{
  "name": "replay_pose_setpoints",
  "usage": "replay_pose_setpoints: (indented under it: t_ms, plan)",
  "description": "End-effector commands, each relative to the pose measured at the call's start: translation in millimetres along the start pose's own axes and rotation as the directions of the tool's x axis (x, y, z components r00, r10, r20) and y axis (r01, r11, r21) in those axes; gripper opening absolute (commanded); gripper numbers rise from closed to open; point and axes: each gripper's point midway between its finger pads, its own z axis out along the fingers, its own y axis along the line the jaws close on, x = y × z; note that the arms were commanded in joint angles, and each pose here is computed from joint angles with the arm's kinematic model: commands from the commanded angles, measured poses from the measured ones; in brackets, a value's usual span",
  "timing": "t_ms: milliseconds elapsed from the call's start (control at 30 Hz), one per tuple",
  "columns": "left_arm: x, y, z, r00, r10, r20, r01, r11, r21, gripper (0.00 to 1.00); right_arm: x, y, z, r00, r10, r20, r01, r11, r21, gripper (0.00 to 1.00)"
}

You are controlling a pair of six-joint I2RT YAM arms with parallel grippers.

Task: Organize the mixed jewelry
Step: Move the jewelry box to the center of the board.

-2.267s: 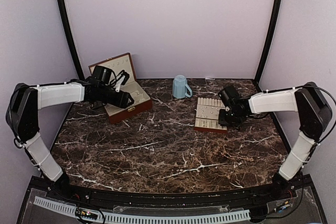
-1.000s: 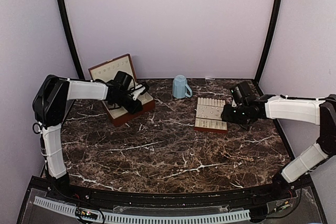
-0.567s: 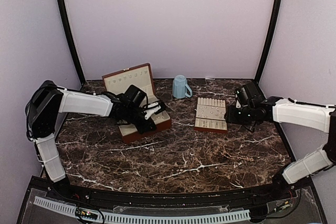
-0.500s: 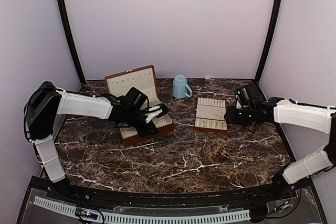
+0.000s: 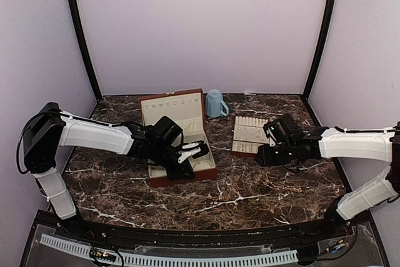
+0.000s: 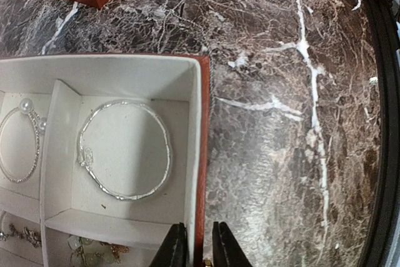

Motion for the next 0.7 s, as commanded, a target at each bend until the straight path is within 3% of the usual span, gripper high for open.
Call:
replay_pose_setpoints:
  t_ms: [0,133,333,667]
  plan:
    - [-28,-28,-29,0.994,0.012,0.106,-0.021,0.997,0.076,0.2,13,12,15,1.0,-0.017,-0.018,0.018,0.999,0.03,0.46]
    - [-56,-23,-53,0.987,0.013,0.161,-0.018,1.0,0.024,0.3,16,22,31,0.998,-0.046,-0.046,0.048,0.998,0.029,0.37]
    - [-89,0,-93,0.97,0.028,0.242,0.006,0.99,-0.138,0.42,14,28,52,0.991,-0.102,-0.082,0.107,0.993,0.051,0.33]
    - [-91,55,-138,0.92,-0.12,0.373,0.204,0.959,-0.197,0.49,13,39,72,0.986,-0.128,-0.11,0.133,0.99,0.035,0.29]
